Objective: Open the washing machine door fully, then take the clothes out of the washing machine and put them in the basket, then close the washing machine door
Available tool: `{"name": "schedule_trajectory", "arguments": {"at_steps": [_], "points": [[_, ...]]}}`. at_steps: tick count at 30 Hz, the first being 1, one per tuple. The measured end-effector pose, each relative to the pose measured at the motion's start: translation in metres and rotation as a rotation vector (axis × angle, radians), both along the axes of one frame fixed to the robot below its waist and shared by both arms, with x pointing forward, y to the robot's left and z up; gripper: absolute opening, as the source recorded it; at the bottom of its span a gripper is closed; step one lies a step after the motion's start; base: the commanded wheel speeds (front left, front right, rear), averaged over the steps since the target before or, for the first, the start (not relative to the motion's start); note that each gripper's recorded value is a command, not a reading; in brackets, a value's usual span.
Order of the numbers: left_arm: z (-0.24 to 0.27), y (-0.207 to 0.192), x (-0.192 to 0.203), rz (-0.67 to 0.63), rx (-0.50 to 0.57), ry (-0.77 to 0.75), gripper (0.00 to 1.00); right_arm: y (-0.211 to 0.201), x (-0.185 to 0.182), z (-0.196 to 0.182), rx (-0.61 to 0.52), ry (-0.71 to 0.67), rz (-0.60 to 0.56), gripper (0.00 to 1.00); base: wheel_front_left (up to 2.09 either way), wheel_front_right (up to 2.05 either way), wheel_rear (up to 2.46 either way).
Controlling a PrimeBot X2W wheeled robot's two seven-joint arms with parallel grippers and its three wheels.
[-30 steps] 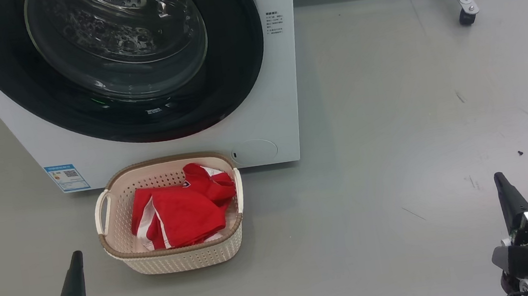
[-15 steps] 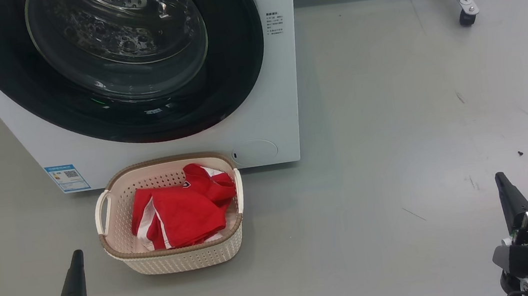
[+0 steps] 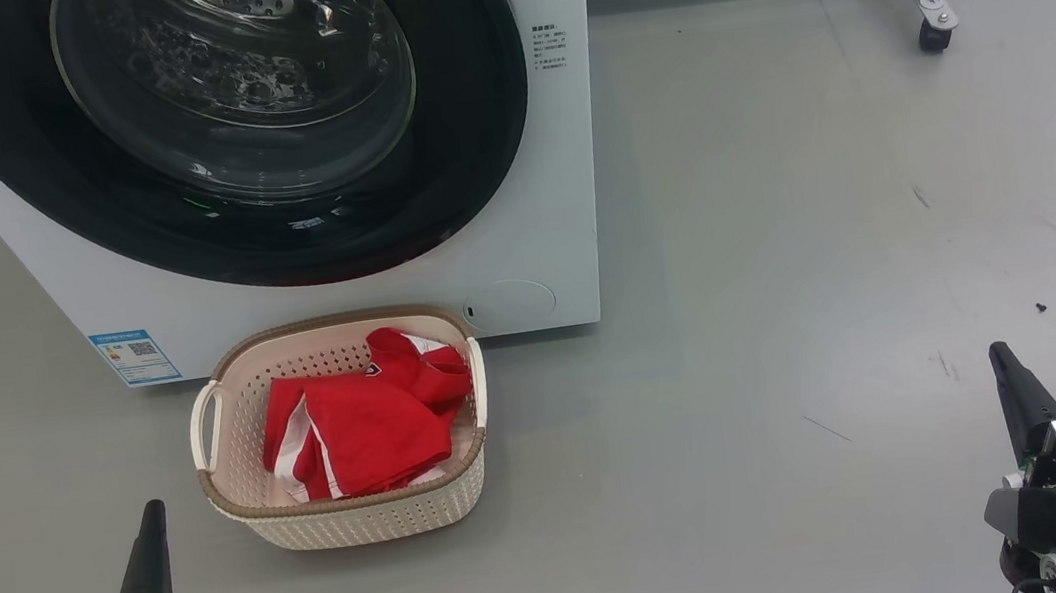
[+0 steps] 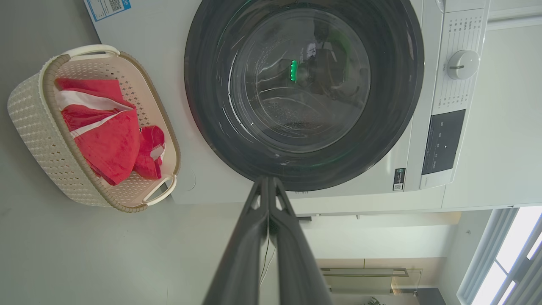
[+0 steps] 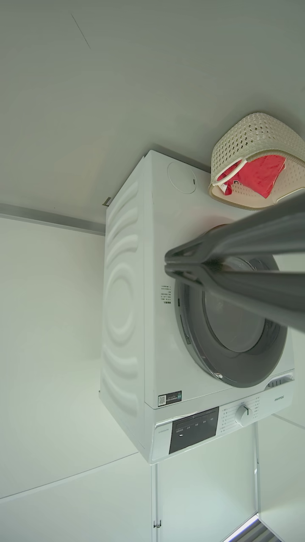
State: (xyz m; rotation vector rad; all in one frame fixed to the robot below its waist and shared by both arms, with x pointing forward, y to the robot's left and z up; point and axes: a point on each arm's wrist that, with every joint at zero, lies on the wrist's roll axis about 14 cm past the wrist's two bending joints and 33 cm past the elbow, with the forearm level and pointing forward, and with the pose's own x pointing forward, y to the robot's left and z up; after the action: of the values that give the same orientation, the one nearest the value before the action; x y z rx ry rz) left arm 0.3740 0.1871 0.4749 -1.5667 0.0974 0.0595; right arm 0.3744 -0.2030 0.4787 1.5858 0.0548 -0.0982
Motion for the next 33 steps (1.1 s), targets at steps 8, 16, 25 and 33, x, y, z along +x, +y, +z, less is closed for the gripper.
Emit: {"name": "schedule_trajectory", "arguments": {"at_steps": [8, 16, 25, 33], "points": [[0.0003, 0.0, 0.0001, 0.0, 0.0, -0.001, 0.0, -0.0003, 0.0, -0.0002, 0.0, 0.001, -0.001, 0.0, 0.0, 0.0, 0.0], [0.0007, 0.0001, 0.0002, 0.001, 0.0, -0.002, 0.0, -0.0002, 0.0, -0.0005, 0.001, 0.001, 0.001, 0.0, 0.0, 0.0, 0.0], [0.0009, 0.0004, 0.0002, 0.001, -0.001, -0.003, 0.0, -0.0008, -0.0001, -0.001, 0.001, 0.002, -0.001, 0.0, 0.0, 0.0, 0.0], [0.0011, 0.0005, 0.0003, 0.002, -0.001, -0.003, 0.0, -0.0012, -0.0002, -0.0012, 0.001, 0.003, -0.002, 0.0, 0.0, 0.0, 0.0]]}}
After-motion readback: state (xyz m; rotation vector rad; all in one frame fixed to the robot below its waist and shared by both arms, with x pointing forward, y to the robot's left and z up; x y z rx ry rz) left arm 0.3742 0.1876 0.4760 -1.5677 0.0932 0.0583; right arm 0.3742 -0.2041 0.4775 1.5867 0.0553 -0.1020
